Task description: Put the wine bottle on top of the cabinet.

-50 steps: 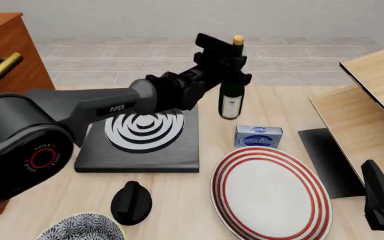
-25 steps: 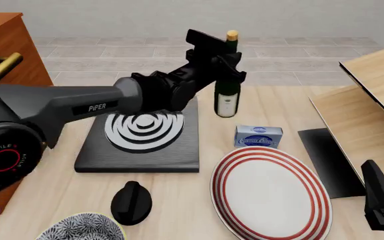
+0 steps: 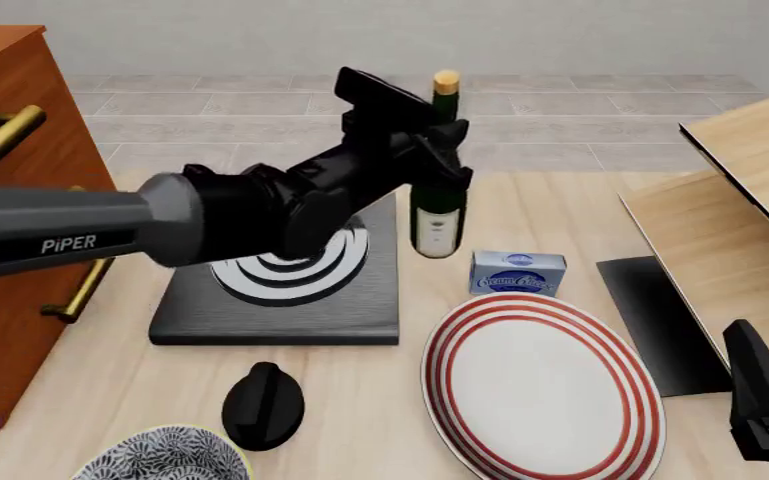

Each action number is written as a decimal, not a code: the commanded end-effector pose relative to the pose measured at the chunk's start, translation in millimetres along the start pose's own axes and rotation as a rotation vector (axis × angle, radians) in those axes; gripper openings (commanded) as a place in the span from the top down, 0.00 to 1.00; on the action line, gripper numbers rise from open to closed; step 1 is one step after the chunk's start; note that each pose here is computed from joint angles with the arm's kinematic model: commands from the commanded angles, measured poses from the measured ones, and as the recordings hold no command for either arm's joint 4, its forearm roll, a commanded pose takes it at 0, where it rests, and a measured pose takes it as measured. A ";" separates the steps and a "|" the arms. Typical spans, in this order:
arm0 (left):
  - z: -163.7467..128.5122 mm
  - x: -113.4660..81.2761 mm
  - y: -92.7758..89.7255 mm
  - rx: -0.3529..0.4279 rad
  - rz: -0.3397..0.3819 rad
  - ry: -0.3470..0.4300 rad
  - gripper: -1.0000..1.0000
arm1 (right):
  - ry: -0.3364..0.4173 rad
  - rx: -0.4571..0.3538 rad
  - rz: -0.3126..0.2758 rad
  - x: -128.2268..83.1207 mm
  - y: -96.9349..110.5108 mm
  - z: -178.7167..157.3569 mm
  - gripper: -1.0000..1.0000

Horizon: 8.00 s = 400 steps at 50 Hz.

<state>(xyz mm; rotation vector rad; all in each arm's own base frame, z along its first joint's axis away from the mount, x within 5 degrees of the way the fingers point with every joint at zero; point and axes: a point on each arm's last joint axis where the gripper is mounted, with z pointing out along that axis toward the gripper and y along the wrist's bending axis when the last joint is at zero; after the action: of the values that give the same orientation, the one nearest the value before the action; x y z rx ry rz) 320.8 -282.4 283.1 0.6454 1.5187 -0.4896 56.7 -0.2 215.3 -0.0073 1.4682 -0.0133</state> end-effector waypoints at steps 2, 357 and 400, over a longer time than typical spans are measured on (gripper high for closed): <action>-21.3 -2.2 -2.6 0.007 0.025 -0.008 1.00 | 0.000 0.000 0.000 0.0 0.0 0.0 0.00; -309.0 -258.0 127.2 -0.665 0.146 0.063 1.00 | 0.000 0.000 0.000 0.0 0.0 0.0 0.00; -310.0 -248.0 192.5 -0.905 0.132 0.113 1.00 | 0.000 0.000 0.000 0.0 0.0 0.0 0.00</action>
<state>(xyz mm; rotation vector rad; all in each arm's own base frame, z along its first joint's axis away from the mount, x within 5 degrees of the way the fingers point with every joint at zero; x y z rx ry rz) 207.4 28.8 564.4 0.0869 1.5926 0.2975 56.7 -0.2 215.3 -0.0073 1.4682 -0.0133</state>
